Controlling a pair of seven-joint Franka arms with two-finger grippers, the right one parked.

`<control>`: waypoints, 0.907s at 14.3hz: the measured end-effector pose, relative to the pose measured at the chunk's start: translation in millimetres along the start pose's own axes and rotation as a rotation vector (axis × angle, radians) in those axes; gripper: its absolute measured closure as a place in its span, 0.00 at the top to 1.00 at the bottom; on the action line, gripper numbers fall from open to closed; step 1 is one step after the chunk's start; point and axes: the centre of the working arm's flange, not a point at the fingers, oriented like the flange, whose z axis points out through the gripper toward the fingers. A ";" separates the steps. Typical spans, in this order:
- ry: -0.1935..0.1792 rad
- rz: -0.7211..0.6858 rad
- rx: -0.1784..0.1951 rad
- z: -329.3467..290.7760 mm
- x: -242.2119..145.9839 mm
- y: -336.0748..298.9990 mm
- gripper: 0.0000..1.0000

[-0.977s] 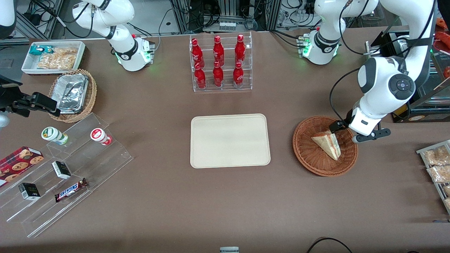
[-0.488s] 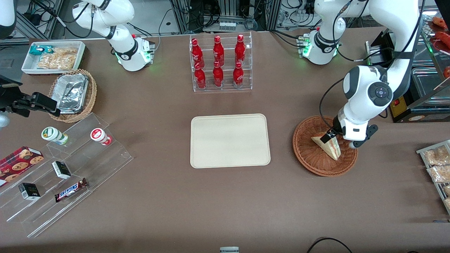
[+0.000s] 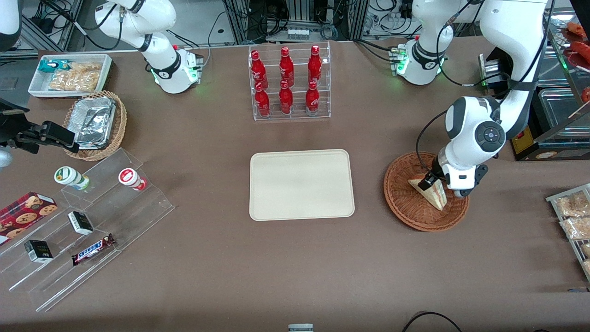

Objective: Place sandwich from basket to tray
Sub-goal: 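Lower the left gripper and grasp the wrapped sandwich in the basket, then lift the sandwich and carry it over the cream tray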

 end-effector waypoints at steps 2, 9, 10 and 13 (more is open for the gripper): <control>0.001 -0.016 -0.001 -0.3 1.2 -0.2 0.61; 0.010 0.044 -0.010 -48.6 -10.5 39.0 0.15; -0.001 0.083 0.014 -62.5 -25.5 55.1 0.15; -0.007 0.218 0.055 -99.1 -83.6 111.1 0.13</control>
